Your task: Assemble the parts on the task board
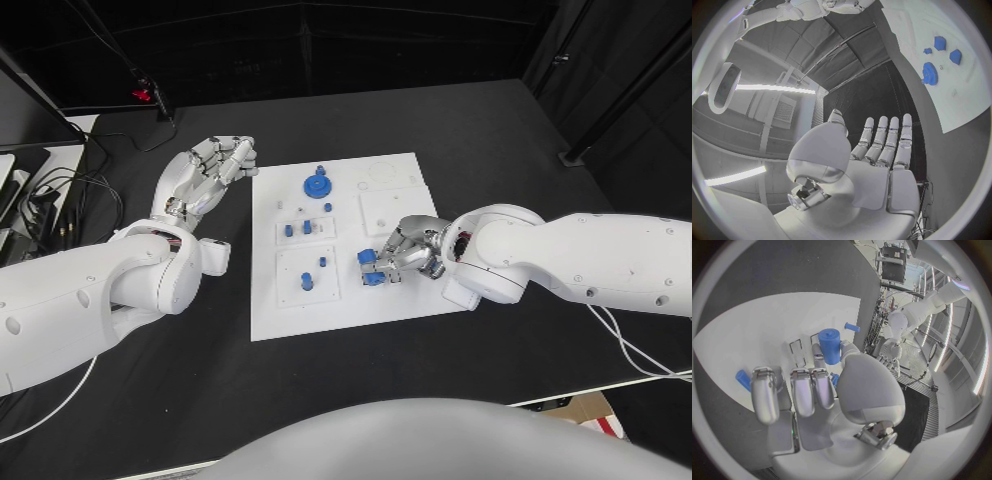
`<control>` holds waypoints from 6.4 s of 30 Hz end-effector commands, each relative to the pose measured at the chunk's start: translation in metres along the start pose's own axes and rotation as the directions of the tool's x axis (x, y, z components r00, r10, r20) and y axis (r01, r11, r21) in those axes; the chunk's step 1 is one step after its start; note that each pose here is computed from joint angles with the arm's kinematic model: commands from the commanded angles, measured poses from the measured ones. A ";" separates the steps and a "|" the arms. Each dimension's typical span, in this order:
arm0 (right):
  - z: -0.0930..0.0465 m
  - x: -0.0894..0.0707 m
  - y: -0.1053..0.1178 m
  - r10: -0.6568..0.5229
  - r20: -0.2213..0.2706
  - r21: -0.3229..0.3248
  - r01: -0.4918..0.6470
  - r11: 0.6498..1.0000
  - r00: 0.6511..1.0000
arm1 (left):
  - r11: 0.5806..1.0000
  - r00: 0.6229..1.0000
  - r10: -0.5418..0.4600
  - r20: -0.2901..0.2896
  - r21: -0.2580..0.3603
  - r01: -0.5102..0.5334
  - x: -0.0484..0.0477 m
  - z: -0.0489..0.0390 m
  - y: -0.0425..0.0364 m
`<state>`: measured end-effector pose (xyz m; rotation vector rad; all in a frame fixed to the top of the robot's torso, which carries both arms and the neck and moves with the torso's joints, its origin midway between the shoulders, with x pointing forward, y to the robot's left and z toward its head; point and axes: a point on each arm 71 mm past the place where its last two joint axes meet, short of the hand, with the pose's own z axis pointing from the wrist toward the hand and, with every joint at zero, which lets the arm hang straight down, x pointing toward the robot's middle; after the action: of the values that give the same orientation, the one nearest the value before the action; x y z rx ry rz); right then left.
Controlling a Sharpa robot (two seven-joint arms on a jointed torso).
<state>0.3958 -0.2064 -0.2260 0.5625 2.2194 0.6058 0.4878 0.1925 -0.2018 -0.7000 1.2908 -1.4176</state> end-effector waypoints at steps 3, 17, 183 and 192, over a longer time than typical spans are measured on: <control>-0.001 -0.003 -0.001 0.010 0.039 -0.009 -0.010 1.000 0.999 | 0.998 1.000 -0.007 -0.007 0.065 0.007 0.0007 0.0005 -0.0053; -0.006 -0.006 0.001 0.077 0.061 -0.081 -0.072 0.994 0.995 | 0.998 1.000 -0.006 -0.005 0.061 0.006 -0.0009 -0.0007 -0.0043; 0.006 -0.006 -0.006 -0.127 0.036 0.039 0.126 0.991 0.991 | 0.999 1.000 -0.013 -0.015 0.035 0.014 0.0016 -0.0004 -0.0006; -0.002 -0.010 -0.006 -0.090 0.091 -0.009 0.091 0.996 0.992 | 0.999 1.000 -0.014 -0.016 0.034 0.015 0.0015 -0.0004 -0.0004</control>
<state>0.3995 -0.2166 -0.2271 0.4548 2.2037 0.5002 0.4876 0.1924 -0.2053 -0.7042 1.3003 -1.4236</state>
